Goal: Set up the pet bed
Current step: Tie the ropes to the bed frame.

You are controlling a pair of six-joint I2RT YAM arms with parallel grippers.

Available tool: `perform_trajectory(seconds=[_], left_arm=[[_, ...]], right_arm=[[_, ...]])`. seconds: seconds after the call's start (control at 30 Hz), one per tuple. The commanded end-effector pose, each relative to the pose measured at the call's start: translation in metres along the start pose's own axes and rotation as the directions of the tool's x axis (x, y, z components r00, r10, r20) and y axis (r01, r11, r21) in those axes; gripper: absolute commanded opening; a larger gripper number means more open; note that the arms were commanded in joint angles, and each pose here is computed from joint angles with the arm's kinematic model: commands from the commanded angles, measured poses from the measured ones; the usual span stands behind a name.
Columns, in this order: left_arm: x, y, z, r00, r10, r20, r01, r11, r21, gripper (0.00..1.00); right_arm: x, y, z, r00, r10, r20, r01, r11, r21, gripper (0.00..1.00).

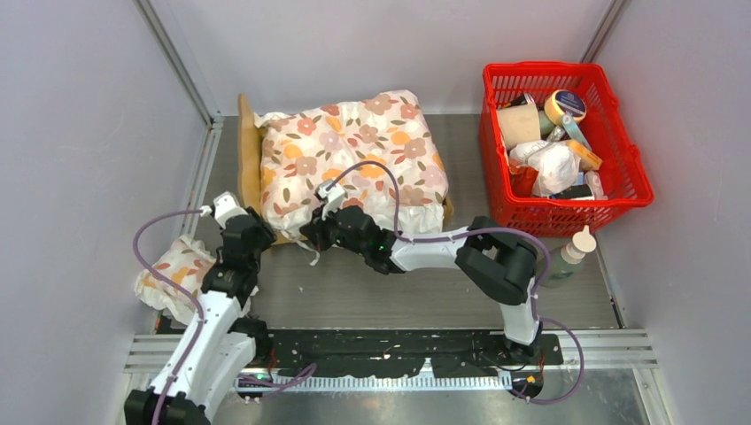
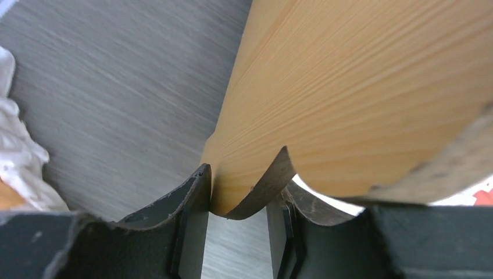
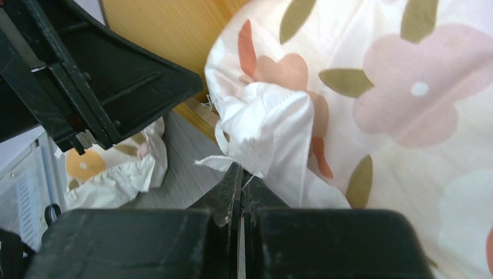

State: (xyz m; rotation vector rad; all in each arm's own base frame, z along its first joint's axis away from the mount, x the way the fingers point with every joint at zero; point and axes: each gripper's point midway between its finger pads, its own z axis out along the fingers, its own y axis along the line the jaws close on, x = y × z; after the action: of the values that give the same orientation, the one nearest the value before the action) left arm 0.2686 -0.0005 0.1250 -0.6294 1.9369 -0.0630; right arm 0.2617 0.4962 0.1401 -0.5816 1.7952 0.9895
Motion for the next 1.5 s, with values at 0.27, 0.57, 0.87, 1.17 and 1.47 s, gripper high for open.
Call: perform_trajectory(seconds=[0.27,0.57,0.87,1.17,1.47], left_arm=[[-0.042,-0.014,-0.005,0.989,-0.137,0.052,0.129,0.981,0.144,0.47],[0.031,-0.019,-0.022,0.97,-0.211,-0.122,0.234,0.947,0.222,0.42],[0.081,-0.034,-0.009,0.956,-0.172,-0.238,0.229,0.944,0.237,0.43],[0.097,-0.046,0.005,0.96,-0.152,-0.235,0.218,0.934,0.283,0.47],[0.112,-0.055,0.019,0.956,-0.127,-0.265,0.207,0.931,0.3,0.48]], right_arm=[[-0.055,0.009,0.043,0.995,-0.002,0.104,0.007,0.999,-0.049,0.05],[-0.058,0.006,0.044,0.994,0.008,0.112,-0.002,0.999,-0.051,0.05],[-0.057,0.013,0.035,0.995,-0.003,0.098,0.012,0.996,-0.091,0.05],[-0.056,0.013,0.031,0.996,-0.009,0.093,0.018,0.996,-0.09,0.05],[-0.053,0.014,0.03,0.995,0.002,0.095,0.007,0.995,-0.103,0.05]])
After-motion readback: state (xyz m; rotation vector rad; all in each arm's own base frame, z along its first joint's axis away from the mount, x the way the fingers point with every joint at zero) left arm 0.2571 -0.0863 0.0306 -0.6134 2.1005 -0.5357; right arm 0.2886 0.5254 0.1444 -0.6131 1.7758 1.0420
